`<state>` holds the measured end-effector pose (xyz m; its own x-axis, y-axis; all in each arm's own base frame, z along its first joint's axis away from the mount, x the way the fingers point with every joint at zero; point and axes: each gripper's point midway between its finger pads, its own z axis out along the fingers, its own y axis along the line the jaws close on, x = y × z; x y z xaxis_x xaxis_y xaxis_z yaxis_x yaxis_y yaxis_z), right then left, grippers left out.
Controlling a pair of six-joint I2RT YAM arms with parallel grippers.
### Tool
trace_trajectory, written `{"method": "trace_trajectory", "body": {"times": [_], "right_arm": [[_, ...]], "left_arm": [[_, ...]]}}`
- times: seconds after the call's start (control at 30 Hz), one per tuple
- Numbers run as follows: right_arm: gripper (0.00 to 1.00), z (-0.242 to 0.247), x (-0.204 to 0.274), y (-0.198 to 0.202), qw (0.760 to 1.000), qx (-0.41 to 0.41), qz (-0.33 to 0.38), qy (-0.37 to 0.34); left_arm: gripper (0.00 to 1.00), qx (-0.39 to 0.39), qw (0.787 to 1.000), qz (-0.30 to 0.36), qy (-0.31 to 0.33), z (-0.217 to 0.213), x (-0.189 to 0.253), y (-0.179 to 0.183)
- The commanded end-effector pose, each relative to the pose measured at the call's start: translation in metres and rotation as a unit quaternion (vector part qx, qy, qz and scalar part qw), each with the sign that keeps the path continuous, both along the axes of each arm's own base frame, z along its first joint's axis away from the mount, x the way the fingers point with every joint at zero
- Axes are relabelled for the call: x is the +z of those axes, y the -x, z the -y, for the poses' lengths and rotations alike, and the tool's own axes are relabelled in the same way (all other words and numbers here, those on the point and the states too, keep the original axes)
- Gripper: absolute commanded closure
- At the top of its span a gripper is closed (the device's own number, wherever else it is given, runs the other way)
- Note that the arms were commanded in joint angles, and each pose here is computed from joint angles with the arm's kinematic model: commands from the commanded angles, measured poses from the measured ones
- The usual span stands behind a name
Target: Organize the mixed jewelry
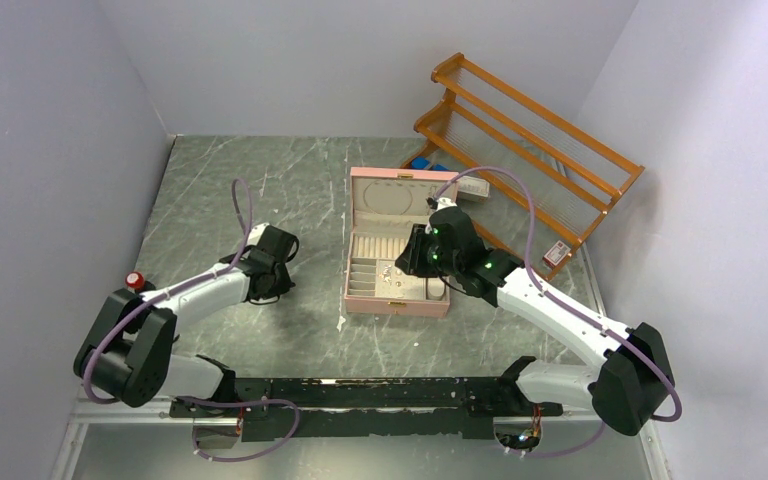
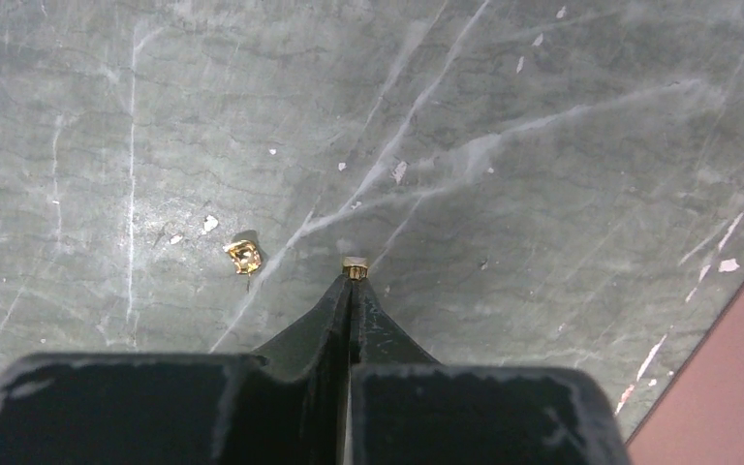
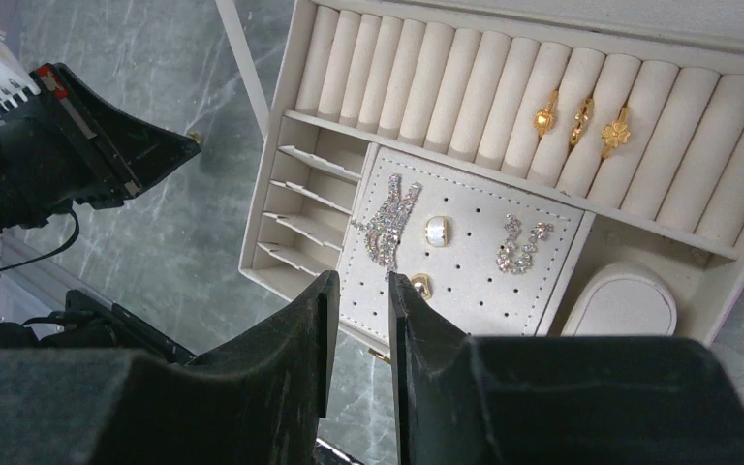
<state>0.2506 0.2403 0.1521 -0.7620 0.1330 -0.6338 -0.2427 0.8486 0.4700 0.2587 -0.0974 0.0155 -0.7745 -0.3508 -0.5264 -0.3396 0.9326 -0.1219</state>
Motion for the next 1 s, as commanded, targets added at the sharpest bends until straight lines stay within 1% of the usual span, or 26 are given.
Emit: {"method": "trace_trajectory", "body": {"times": [0.0, 0.13, 0.2, 0.27, 0.33, 0.4, 0.47, 0.53, 0.6, 0.77, 0.83, 0.9, 0.97], "right_arm": [[0.71, 0.001, 0.004, 0.0, 1.0, -0.002, 0.006, -0.009], [0.71, -0.001, 0.007, -0.001, 1.0, -0.003, 0.007, -0.016], [0.71, -0.003, 0.009, -0.001, 1.0, 0.0, 0.006, -0.024], [0.71, -0.006, 0.012, -0.001, 0.999, 0.005, 0.004, -0.035], [0.7, -0.011, 0.018, 0.001, 0.998, 0.014, 0.0, -0.055], [0.69, -0.018, 0.026, 0.002, 0.996, 0.028, -0.002, -0.079], [0.67, -0.028, 0.04, 0.007, 0.992, 0.054, 0.0, -0.113], [0.64, -0.04, 0.061, 0.013, 0.984, 0.083, 0.011, -0.16], [0.62, -0.048, 0.076, 0.02, 0.975, 0.105, 0.015, -0.196], [0.56, -0.059, 0.114, 0.036, 0.95, 0.15, 0.042, -0.272], [0.54, -0.06, 0.129, 0.042, 0.939, 0.163, 0.058, -0.299], [0.49, -0.059, 0.141, 0.045, 0.929, 0.169, 0.077, -0.321], [0.46, -0.058, 0.155, 0.048, 0.919, 0.174, 0.097, -0.34]], "left_arm": [[0.95, -0.016, 0.999, 0.023, 0.017, 0.006, 0.017, -0.007], [0.95, -0.054, 0.996, 0.045, 0.058, 0.024, 0.036, -0.012], [0.95, -0.087, 0.99, 0.065, 0.085, 0.037, 0.049, -0.016], [0.95, -0.129, 0.981, 0.087, 0.12, 0.055, 0.064, -0.019], [0.95, -0.185, 0.962, 0.117, 0.161, 0.076, 0.086, -0.02], [0.95, -0.264, 0.927, 0.15, 0.222, 0.106, 0.114, -0.013], [0.95, -0.333, 0.884, 0.184, 0.274, 0.128, 0.143, -0.002], [0.95, -0.392, 0.832, 0.227, 0.32, 0.146, 0.179, 0.01], [0.95, -0.436, 0.786, 0.258, 0.356, 0.157, 0.208, 0.025], [0.95, -0.508, 0.681, 0.313, 0.423, 0.168, 0.269, 0.06], [0.95, -0.529, 0.646, 0.325, 0.444, 0.17, 0.285, 0.073], [0.95, -0.545, 0.614, 0.339, 0.459, 0.169, 0.299, 0.083], [0.95, -0.554, 0.588, 0.337, 0.484, 0.17, 0.308, 0.092]]}}
